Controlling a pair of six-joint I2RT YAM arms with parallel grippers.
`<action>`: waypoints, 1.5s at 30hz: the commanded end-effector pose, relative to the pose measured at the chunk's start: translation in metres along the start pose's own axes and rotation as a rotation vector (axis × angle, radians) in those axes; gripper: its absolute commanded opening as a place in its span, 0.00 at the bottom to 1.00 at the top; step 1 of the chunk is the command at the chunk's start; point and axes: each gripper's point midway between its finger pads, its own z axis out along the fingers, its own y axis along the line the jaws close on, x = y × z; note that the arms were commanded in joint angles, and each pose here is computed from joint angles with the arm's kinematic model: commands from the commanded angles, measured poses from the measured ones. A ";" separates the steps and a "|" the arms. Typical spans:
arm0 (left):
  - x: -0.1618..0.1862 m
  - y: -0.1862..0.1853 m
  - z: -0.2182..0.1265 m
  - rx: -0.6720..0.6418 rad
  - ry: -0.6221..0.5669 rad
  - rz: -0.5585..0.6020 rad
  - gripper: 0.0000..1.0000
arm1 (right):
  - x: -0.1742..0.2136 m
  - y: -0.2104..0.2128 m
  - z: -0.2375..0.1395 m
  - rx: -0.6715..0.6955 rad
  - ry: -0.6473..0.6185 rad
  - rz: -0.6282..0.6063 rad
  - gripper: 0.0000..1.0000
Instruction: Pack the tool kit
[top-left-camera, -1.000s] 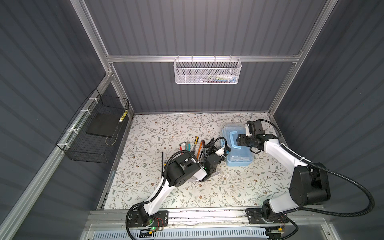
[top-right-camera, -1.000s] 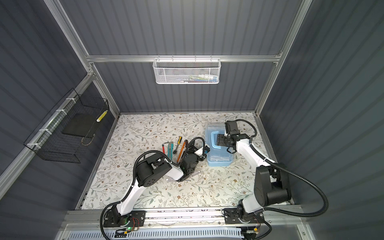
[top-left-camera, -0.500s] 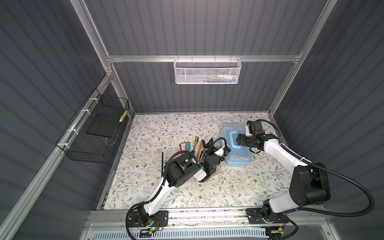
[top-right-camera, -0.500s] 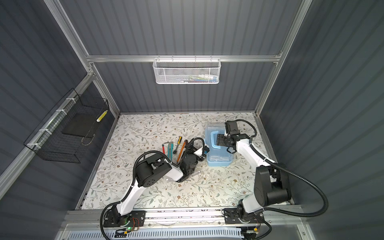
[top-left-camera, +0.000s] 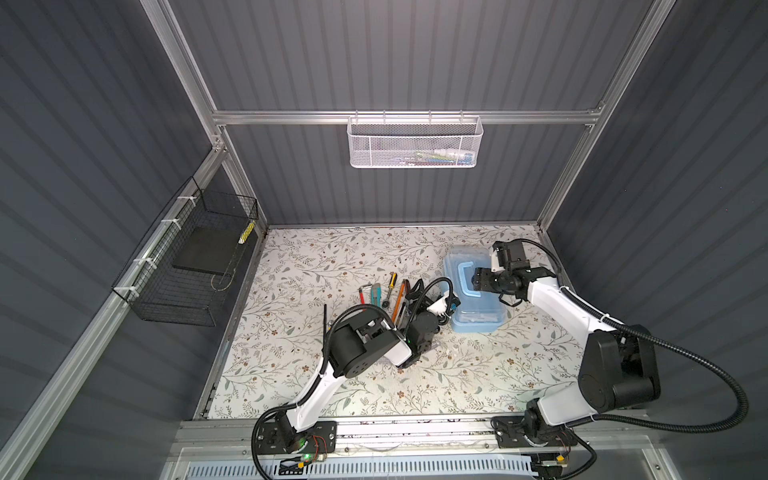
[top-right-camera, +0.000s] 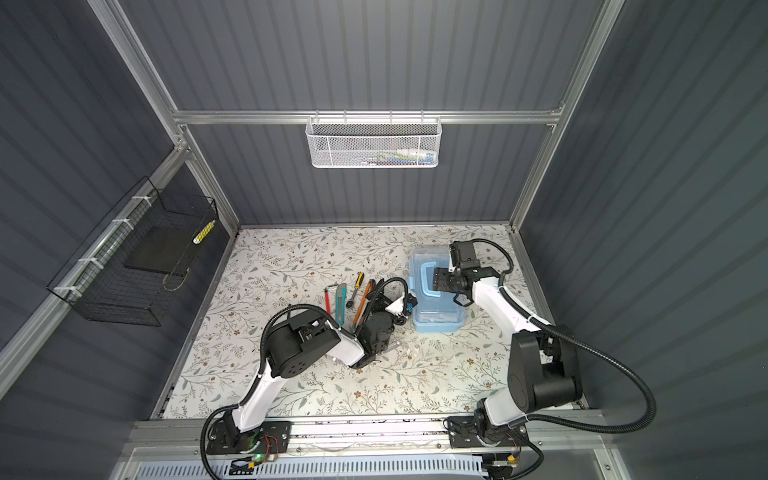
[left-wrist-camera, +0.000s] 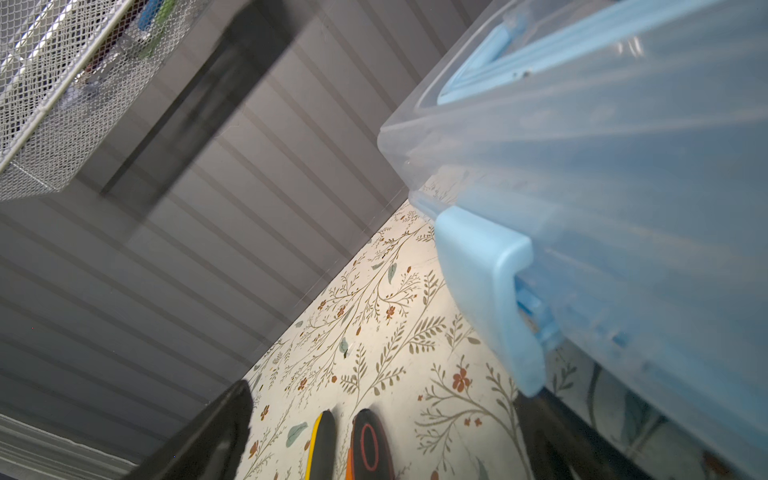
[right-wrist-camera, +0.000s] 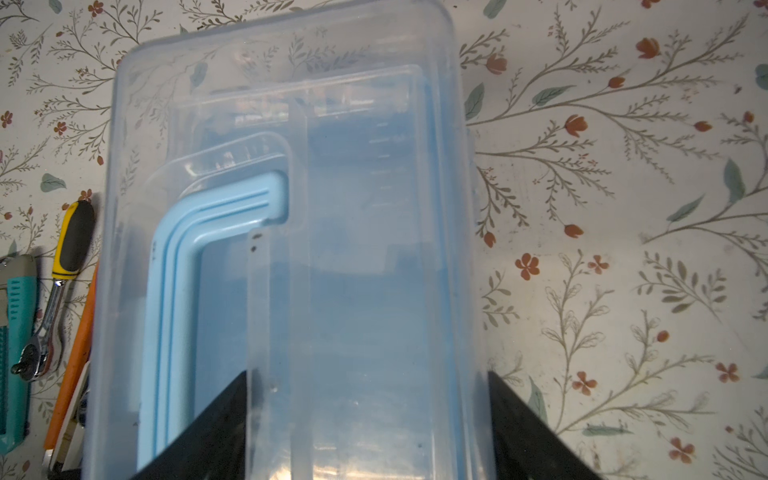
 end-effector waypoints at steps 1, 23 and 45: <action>-0.021 0.031 -0.005 -0.086 -0.022 -0.034 1.00 | 0.080 0.004 0.018 -0.038 0.305 0.038 0.70; -0.038 0.061 -0.016 -0.126 0.012 -0.046 1.00 | 0.079 0.021 0.014 -0.188 0.274 0.098 0.70; -0.048 0.060 -0.008 0.185 0.098 -0.285 1.00 | 0.070 0.032 -0.004 -0.481 0.174 0.255 0.70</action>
